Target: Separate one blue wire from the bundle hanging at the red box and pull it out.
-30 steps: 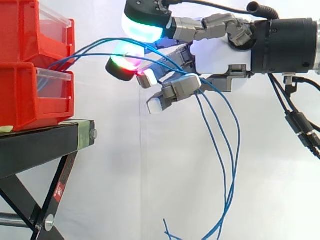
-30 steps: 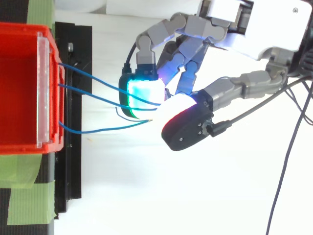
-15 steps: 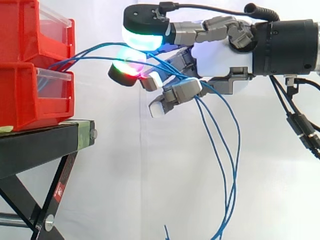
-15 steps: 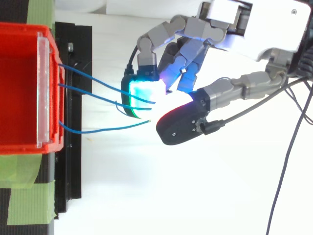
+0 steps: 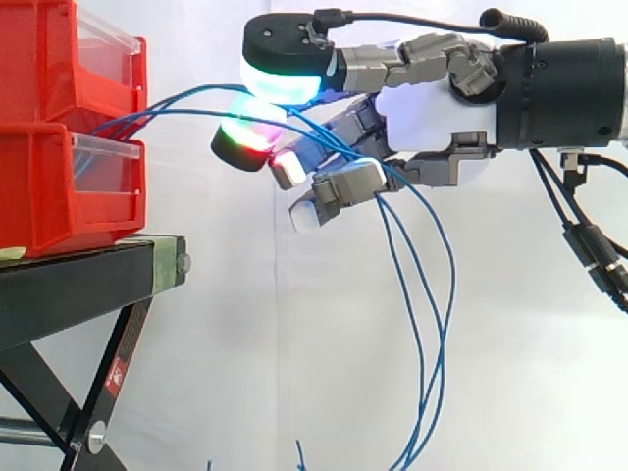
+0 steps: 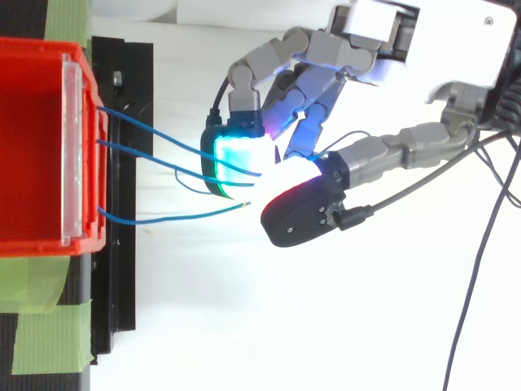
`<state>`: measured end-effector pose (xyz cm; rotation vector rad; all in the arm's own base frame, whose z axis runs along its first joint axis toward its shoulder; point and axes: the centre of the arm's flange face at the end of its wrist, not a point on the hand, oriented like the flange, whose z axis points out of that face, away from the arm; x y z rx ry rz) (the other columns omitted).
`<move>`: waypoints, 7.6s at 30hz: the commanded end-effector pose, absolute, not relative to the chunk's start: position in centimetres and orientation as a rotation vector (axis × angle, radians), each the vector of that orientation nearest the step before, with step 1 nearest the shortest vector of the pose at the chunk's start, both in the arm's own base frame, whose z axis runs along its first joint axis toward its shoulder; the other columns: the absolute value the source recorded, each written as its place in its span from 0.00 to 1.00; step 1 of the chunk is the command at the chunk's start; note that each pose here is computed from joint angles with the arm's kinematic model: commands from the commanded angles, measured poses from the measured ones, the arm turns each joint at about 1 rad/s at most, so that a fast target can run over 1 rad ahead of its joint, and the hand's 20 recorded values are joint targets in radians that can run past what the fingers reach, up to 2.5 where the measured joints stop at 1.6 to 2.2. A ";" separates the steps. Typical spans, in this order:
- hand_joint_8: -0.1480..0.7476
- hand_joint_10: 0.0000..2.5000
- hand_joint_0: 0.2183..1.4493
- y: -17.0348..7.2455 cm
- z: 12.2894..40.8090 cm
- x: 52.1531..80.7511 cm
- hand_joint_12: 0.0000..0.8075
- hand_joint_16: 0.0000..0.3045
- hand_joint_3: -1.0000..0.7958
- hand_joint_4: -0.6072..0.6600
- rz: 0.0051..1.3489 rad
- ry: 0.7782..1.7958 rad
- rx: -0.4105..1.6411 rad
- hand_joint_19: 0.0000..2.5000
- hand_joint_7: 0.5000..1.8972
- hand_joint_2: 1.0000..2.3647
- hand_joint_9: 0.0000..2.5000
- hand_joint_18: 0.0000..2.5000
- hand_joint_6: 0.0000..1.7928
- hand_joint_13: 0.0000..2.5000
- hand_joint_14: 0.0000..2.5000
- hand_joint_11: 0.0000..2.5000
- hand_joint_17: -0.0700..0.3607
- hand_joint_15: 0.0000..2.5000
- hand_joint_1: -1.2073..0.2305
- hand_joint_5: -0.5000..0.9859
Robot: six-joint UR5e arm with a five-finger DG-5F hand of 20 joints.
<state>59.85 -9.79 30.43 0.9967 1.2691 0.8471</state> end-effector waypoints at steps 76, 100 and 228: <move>0.57 0.01 0.32 -9.7 30.6 60.0 0.39 0.17 0.46 0.57 0.843 1.261 0.975 0.32 0.50 0.02 0.47 0.28 0.44 0.57 0.00 0.47 0.43 0.61 0.34 0.24; 0.43 0.01 0.31 -9.6 30.5 60.0 0.44 0.14 0.55 0.40 0.841 1.264 0.976 0.28 0.55 0.03 0.43 0.25 0.43 0.29 0.01 0.33 0.39 0.24 0.28 0.26; 0.46 0.01 0.30 -8.3 25.8 52.2 0.46 0.15 0.56 0.40 0.803 1.182 1.121 0.24 0.54 0.02 0.35 0.17 0.44 0.22 0.01 0.30 0.41 0.22 0.29 0.26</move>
